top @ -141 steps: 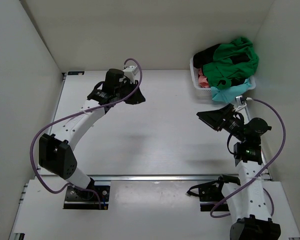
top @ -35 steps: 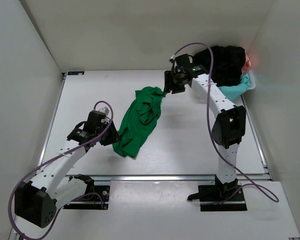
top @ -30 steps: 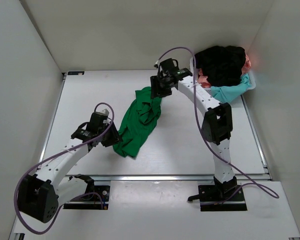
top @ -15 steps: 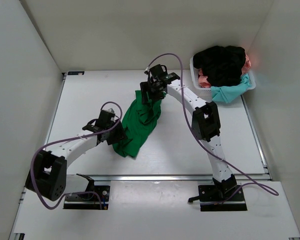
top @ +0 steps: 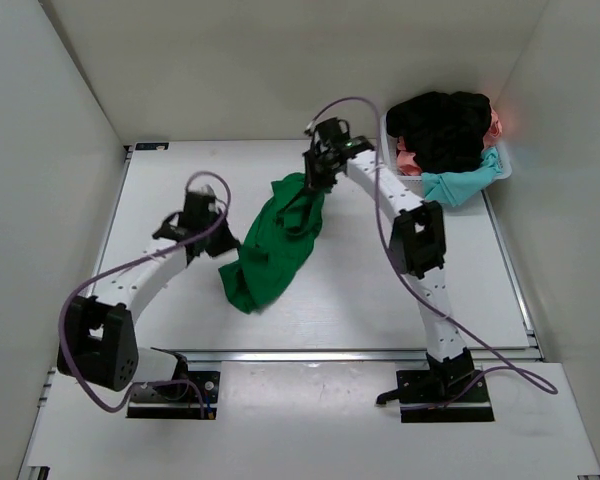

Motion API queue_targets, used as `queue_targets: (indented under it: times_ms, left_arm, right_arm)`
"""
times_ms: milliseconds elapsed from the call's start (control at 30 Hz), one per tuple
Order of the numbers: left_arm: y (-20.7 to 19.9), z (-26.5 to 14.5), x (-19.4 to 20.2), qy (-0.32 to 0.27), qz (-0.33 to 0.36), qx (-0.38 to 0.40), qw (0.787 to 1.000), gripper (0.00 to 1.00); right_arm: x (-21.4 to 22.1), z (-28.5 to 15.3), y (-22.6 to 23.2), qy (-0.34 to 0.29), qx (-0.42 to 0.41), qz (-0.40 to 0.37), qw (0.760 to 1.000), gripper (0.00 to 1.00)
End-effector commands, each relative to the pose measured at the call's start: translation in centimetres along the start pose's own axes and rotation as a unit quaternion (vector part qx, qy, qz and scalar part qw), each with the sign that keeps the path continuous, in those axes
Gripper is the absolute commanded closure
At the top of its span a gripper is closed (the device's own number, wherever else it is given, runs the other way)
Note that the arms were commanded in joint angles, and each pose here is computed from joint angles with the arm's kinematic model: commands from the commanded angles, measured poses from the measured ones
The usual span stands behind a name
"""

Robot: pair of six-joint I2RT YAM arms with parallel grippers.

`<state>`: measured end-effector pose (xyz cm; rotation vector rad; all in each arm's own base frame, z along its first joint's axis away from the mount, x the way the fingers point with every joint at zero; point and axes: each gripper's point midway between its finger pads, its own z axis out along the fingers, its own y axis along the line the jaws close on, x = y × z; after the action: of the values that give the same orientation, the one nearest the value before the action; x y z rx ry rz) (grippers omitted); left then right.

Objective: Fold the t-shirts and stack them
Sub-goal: Flatten out the tshirt

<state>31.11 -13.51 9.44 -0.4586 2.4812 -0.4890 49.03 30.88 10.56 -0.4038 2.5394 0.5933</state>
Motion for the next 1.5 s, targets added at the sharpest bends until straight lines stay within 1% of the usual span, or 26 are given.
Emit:
queue_targets:
  times_ms: [0, 33, 100, 167, 300, 367, 400, 467, 533, 600, 733, 833, 933, 1000, 1067, 1100, 1133, 1200, 1233, 1267, 1300, 1333, 1367, 1400, 1433, 1467]
  left_arm:
    - [-3.4, -7.9, -12.3, -0.167, -0.012, 0.042, 0.985, 1.00]
    - [-4.6, -10.5, -15.1, -0.203, -0.011, 0.055, 0.978, 1.00]
    - [-5.9, -15.9, -20.7, -0.280, -0.011, 0.060, 0.958, 1.00]
    - [-6.8, -19.7, -23.7, -0.336, 0.009, 0.051, 0.940, 1.00]
    - [-6.7, -25.1, -26.1, -0.386, 0.003, 0.032, 0.922, 1.00]
    - [-5.6, -27.1, -25.4, -0.401, -0.004, 0.018, 0.916, 1.00]
    - [-4.2, -26.6, -24.9, -0.400, -0.008, -0.007, 0.917, 1.00]
    - [-2.8, -27.2, -22.8, -0.402, -0.007, -0.020, 0.915, 1.00]
    - [-1.1, -26.6, -21.1, -0.390, -0.017, -0.038, 0.920, 1.00]
    - [-1.2, -28.1, -20.5, -0.404, -0.019, -0.035, 0.914, 1.00]
    - [-1.5, -31.6, -22.4, -0.439, -0.025, -0.049, 0.897, 1.00]
    - [-2.7, -32.2, -24.8, -0.450, -0.011, -0.055, 0.891, 1.00]
    - [-3.2, -28.5, -26.9, -0.421, -0.017, -0.047, 0.906, 1.00]
    - [-4.2, -23.8, -28.1, -0.384, -0.018, -0.029, 0.923, 1.00]
    - [-4.6, -20.5, -29.3, -0.361, -0.019, -0.017, 0.932, 1.00]
    - [-4.9, -18.2, -29.9, -0.342, -0.021, -0.010, 0.939, 1.00]
    - [-5.4, -18.8, -31.1, -0.353, -0.025, 0.000, 0.935, 1.00]
    - [-6.2, -17.5, -33.3, -0.350, -0.026, 0.012, 0.936, 1.00]
    - [-6.8, -17.9, -35.0, -0.366, -0.025, 0.015, 0.930, 1.00]
    - [-6.8, -20.6, -36.7, -0.394, -0.025, 0.016, 0.919, 1.00]
    - [-6.4, -20.5, -37.3, -0.395, -0.026, 0.007, 0.918, 1.00]
    - [-7.0, -22.1, -38.2, -0.413, -0.022, 0.015, 0.910, 1.00]
    - [-7.1, -24.0, -38.7, -0.431, -0.023, 0.014, 0.902, 1.00]
    - [-7.0, -25.3, -38.8, -0.441, -0.023, 0.014, 0.897, 1.00]
    - [-7.1, -26.9, -38.5, -0.458, -0.019, 0.012, 0.889, 1.00]
    - [-6.5, -26.4, -37.9, -0.451, -0.022, 0.004, 0.892, 1.00]
  right_arm:
    - [-12.8, -20.0, -1.4, -0.240, -0.014, 0.007, 0.971, 1.00]
    - [-13.3, -21.9, -1.8, -0.259, -0.025, 0.011, 0.966, 1.00]
    - [-14.2, -29.6, -3.7, -0.322, -0.038, 0.025, 0.946, 1.00]
    - [-13.7, -34.0, -4.2, -0.347, -0.070, 0.027, 0.935, 1.00]
    - [-11.0, -39.6, -4.2, -0.374, -0.091, 0.026, 0.923, 1.00]
    - [-8.9, -39.7, -4.1, -0.360, -0.083, 0.036, 0.929, 1.00]
    - [-8.1, -40.5, -3.1, -0.364, -0.081, 0.024, 0.928, 1.00]
    - [-4.8, -38.1, -3.1, -0.321, -0.083, 0.044, 0.942, 1.00]
    - [-2.7, -38.1, -2.5, -0.312, -0.095, 0.047, 0.944, 1.00]
    - [-1.5, -38.3, -1.3, -0.303, -0.101, 0.041, 0.947, 1.00]
    - [-2.8, -42.0, 2.0, -0.341, -0.110, -0.017, 0.933, 1.00]
    - [-4.4, -43.0, 2.6, -0.363, -0.131, -0.020, 0.922, 1.00]
    - [-5.9, -40.0, 2.1, -0.342, -0.160, 0.000, 0.926, 1.00]
    - [-7.6, -37.5, 1.8, -0.331, -0.159, 0.003, 0.930, 1.00]
    - [-9.5, -33.2, 0.3, -0.302, -0.159, 0.023, 0.940, 1.00]
    - [-10.9, -33.8, 0.4, -0.315, -0.161, 0.008, 0.935, 1.00]
    - [-11.3, -31.2, -0.9, -0.289, -0.157, 0.026, 0.944, 1.00]
    - [-15.0, -33.0, -0.7, -0.337, -0.136, -0.021, 0.931, 1.00]
    - [-16.0, -32.2, -1.3, -0.343, -0.121, -0.021, 0.931, 1.00]
    - [-17.4, -34.2, -1.2, -0.376, -0.111, -0.034, 0.919, 1.00]
    - [-17.8, -34.9, -1.2, -0.387, -0.117, -0.031, 0.914, 1.00]
    - [-18.0, -36.1, -1.0, -0.403, -0.124, -0.037, 0.906, 1.00]
    - [-18.1, -39.1, -0.2, -0.434, -0.129, -0.051, 0.890, 1.00]
    - [-17.4, -38.4, -1.0, -0.427, -0.119, -0.046, 0.895, 1.00]
    - [-16.9, -39.9, -0.8, -0.440, -0.109, -0.050, 0.890, 1.00]
    - [-16.6, -41.0, -0.7, -0.447, -0.100, -0.059, 0.887, 1.00]
